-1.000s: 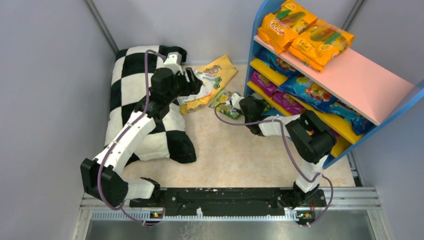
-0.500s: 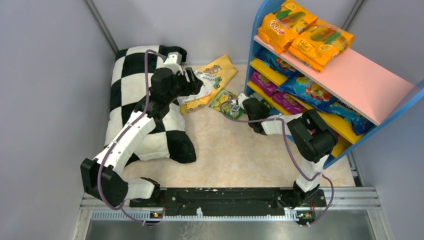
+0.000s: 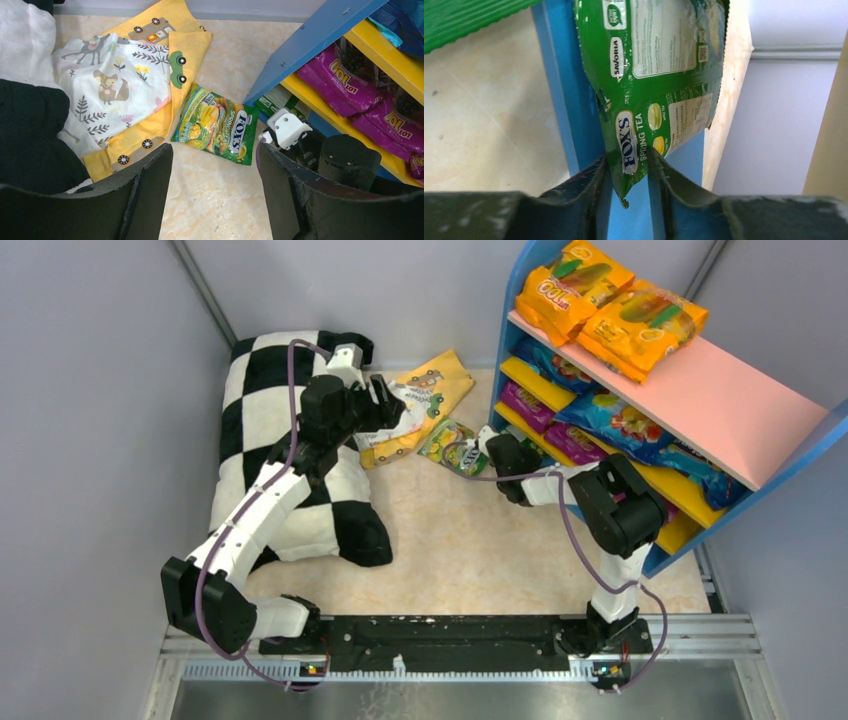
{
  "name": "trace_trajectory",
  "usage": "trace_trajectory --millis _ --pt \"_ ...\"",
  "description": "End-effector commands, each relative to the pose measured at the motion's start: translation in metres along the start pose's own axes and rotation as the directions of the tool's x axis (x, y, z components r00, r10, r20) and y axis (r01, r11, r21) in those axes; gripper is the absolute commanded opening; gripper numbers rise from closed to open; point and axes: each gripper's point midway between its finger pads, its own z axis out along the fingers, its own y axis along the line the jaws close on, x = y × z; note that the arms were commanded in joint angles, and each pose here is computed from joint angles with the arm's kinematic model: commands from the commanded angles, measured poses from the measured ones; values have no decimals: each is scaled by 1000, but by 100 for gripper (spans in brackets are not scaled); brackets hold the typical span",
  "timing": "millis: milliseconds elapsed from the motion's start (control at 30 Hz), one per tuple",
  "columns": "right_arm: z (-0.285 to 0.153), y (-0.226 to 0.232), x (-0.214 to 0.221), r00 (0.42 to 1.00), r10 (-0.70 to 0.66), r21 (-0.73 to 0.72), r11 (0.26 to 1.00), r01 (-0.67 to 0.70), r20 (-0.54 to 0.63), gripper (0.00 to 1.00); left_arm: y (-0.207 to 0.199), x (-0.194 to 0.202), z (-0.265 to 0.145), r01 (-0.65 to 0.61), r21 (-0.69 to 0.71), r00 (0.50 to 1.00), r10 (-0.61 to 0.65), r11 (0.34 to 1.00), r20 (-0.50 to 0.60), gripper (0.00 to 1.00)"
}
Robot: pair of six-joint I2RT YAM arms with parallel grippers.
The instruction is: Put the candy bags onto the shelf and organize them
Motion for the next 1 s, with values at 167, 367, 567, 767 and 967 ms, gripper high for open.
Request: trace_trajectory --millis 167,367,567,767,967 --pt "-58 -9 -36 984 179 47 983 -178 -10 62 -2 -10 -1 -1 11 999 0 1000 44 71" --pt "-97 20 -62 797 601 -178 780 -600 -56 72 -3 -13 -3 -2 18 999 1 1000 51 72" --pt "-118 46 -123 546 829 -418 458 -785 -118 73 -3 -12 -2 -4 23 999 3 1000 46 79" --pt "-100 72 -138 376 881 -395 249 -884 -286 73 -5 -11 -2 -3 30 999 2 1000 40 87" --pt "-72 78 -136 200 925 -322 92 -942 -322 69 -4 -12 -2 -1 33 999 -1 999 41 88"
